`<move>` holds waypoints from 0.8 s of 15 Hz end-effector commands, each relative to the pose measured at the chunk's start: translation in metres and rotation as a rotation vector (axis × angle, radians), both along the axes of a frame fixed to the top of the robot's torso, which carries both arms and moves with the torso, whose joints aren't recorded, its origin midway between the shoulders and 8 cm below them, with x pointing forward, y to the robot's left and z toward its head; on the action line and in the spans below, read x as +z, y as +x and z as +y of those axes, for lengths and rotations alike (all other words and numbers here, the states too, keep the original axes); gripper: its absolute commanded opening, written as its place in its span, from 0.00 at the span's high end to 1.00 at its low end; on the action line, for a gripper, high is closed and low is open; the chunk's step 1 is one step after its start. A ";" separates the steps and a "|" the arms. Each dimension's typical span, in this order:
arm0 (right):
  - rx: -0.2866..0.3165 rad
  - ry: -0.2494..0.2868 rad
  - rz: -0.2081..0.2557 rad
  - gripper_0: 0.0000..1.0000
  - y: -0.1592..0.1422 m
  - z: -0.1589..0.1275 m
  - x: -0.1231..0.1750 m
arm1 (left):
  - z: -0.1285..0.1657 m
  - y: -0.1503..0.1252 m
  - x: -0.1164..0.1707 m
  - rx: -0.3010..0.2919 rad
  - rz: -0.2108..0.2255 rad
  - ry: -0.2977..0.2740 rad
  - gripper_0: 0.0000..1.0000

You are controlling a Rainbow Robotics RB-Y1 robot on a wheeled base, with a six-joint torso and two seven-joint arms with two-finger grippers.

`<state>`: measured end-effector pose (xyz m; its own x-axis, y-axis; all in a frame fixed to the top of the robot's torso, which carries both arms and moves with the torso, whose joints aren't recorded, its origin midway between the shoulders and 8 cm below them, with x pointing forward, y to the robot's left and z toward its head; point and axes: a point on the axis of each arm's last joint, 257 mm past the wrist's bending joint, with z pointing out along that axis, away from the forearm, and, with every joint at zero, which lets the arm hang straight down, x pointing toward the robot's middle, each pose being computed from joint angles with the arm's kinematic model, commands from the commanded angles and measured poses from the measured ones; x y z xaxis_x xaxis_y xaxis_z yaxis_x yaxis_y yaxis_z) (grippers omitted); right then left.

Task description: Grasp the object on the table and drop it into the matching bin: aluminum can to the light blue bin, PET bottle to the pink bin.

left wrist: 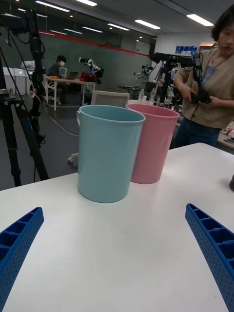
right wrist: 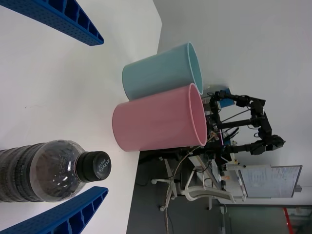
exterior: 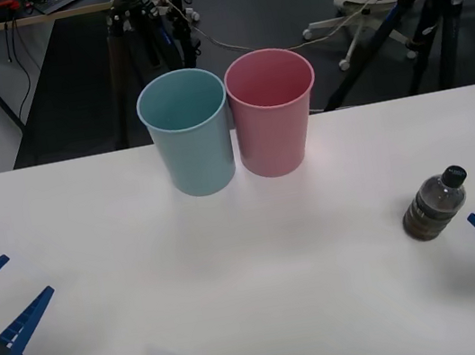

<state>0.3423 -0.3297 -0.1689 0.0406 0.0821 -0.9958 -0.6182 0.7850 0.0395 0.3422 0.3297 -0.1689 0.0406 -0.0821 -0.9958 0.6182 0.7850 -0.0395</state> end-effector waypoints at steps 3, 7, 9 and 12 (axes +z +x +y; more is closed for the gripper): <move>0.012 0.016 -0.005 0.00 -0.009 0.008 -0.002 | 0.000 0.000 0.000 0.000 0.000 0.000 0.00; 0.000 0.022 -0.001 0.00 -0.022 0.003 -0.004 | 0.000 0.000 0.000 0.000 0.000 0.000 0.00; -0.039 0.002 -0.017 0.00 -0.027 -0.005 -0.008 | 0.000 0.000 0.000 0.000 0.000 0.000 0.00; -0.171 -0.076 -0.049 0.00 -0.027 -0.029 -0.016 | 0.000 0.000 0.000 0.000 0.000 0.000 0.00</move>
